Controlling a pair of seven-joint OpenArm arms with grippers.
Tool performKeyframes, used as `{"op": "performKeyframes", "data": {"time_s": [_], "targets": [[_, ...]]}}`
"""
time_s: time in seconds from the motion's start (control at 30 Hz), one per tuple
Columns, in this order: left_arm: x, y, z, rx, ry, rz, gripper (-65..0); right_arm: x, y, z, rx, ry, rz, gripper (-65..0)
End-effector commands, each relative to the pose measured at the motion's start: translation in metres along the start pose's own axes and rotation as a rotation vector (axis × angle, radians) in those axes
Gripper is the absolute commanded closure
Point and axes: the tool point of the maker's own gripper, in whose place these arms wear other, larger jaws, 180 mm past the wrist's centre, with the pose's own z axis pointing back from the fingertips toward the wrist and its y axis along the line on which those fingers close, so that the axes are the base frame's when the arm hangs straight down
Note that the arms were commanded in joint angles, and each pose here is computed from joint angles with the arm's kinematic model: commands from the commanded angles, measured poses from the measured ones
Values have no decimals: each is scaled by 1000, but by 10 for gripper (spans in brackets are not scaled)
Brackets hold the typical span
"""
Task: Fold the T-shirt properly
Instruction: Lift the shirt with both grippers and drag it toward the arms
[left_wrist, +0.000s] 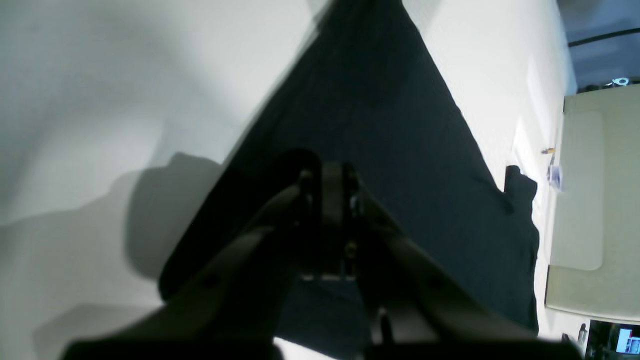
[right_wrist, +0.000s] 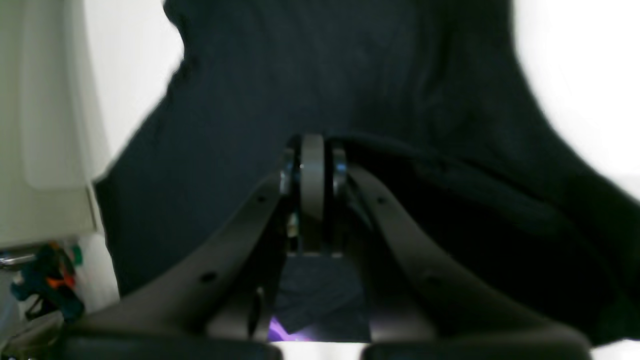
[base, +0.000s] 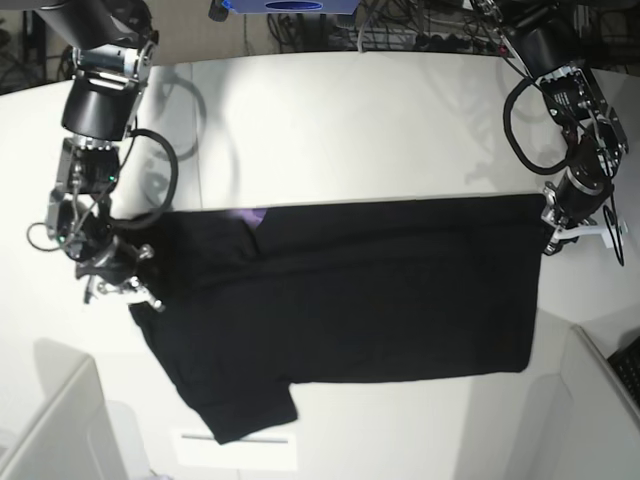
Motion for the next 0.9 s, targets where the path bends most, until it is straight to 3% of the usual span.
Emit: {"op": "performKeyframes", "data": {"time_s": [0.0,0.5,0.53,0.63,0.7,0.77,0.87], "targets": [[18,-14,1,-39,-45,-18,0,23,12,2,30,-63,20,0],[19,-11,-10,-34,-30,18,0,24,8,1,21,-77,7,0],[19,-11,-10,-34,-30,18,0,25,7,2,20,-80,8,-24],[22,-13,-10,-38,-40,18,0,22,6,6,19,-85,14,-174],[23,-14,-10,-41,-42,16,0,23,5,12,21,-103,21,-213],[25,-16,-10,-45,-47,12,-92,30,-1,22,18,-151,0,-219],[27,-15,-9,-44,-53,17,-291,37,-5,38,16,-203,6,-221]]}}
